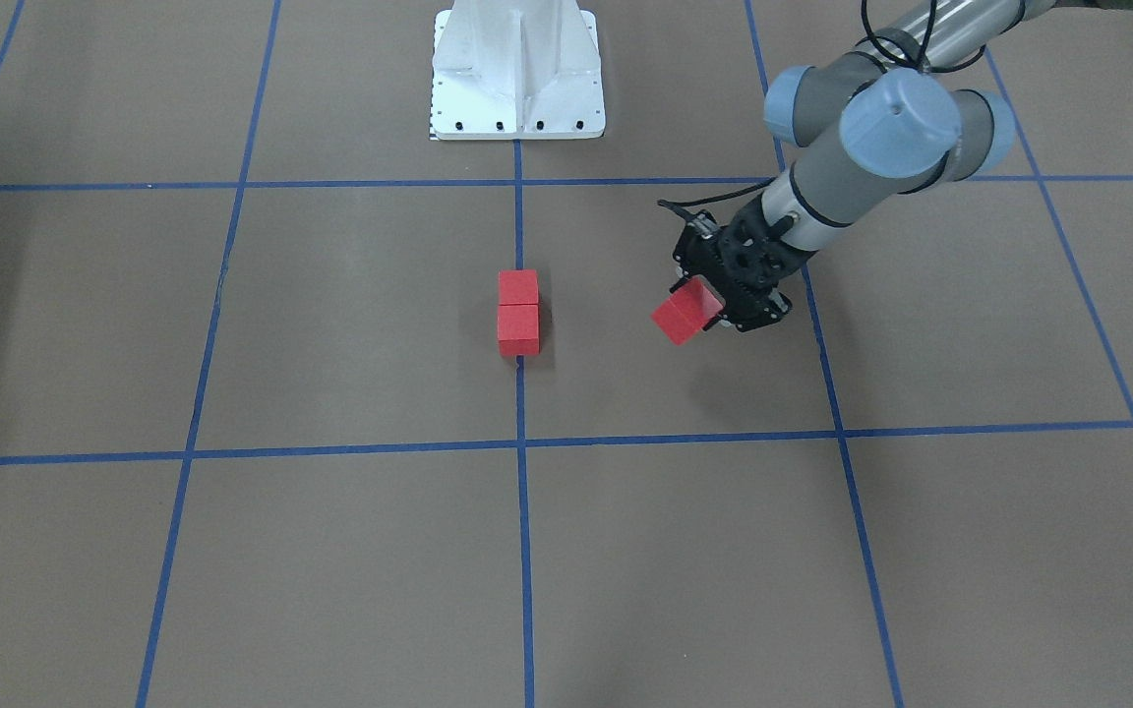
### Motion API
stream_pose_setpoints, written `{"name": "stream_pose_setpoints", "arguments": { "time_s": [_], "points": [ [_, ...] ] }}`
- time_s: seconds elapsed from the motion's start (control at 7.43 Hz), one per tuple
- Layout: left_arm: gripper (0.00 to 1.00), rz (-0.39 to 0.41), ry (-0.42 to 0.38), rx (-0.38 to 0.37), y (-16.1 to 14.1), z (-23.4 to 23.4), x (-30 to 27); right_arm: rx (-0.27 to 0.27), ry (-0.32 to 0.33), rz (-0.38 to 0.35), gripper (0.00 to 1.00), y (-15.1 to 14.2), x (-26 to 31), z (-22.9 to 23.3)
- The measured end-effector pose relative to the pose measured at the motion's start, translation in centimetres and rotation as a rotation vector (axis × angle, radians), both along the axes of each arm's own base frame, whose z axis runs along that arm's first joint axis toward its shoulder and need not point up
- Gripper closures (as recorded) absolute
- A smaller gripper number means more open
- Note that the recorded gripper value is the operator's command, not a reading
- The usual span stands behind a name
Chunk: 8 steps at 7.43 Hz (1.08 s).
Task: Form red blocks into L shape at center
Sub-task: 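Carry the red cube with the left gripper toward the two center cubes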
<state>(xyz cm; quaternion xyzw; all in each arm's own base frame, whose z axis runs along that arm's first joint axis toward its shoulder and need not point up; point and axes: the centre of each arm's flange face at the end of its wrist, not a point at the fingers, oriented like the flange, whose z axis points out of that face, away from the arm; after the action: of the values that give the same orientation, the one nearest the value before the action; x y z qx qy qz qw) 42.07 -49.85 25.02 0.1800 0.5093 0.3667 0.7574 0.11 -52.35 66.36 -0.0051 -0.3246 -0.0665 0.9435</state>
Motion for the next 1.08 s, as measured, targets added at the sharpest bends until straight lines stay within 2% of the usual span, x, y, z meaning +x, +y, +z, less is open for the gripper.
{"name": "stream_pose_setpoints", "arguments": {
  "time_s": [0.13, 0.27, 0.4, 0.67, 0.81, 1.08],
  "points": [
    [1.0, 0.06, 0.012, -0.02, 0.0, -2.6, 1.0, 0.0, -0.001, 0.017, 0.0, 0.4, 1.1, 0.2],
    [1.0, 0.086, 0.013, 0.043, -0.3, -3.5, 1.4, 0.013, -0.002, 0.028, 0.0, 0.8, 2.7, 0.4],
    [1.0, 0.124, 0.008, 0.161, -0.9, -3.3, 1.8, 0.044, 0.001, 0.016, 0.0, 1.2, 4.1, 0.7],
    [1.0, 0.209, -0.013, 0.379, -2.2, -1.8, 2.8, 0.122, 0.006, -0.062, 0.0, 1.6, 5.5, 1.0],
    [1.0, 0.213, -0.047, 0.458, -2.3, -1.4, 3.8, 0.137, 0.004, -0.091, 0.0, 2.2, 5.7, 1.5],
    [1.0, 0.214, -0.098, 0.542, -0.9, -2.5, 7.7, 0.133, 0.001, -0.101, 0.0, 3.5, 5.8, 2.7]
  ]
}}
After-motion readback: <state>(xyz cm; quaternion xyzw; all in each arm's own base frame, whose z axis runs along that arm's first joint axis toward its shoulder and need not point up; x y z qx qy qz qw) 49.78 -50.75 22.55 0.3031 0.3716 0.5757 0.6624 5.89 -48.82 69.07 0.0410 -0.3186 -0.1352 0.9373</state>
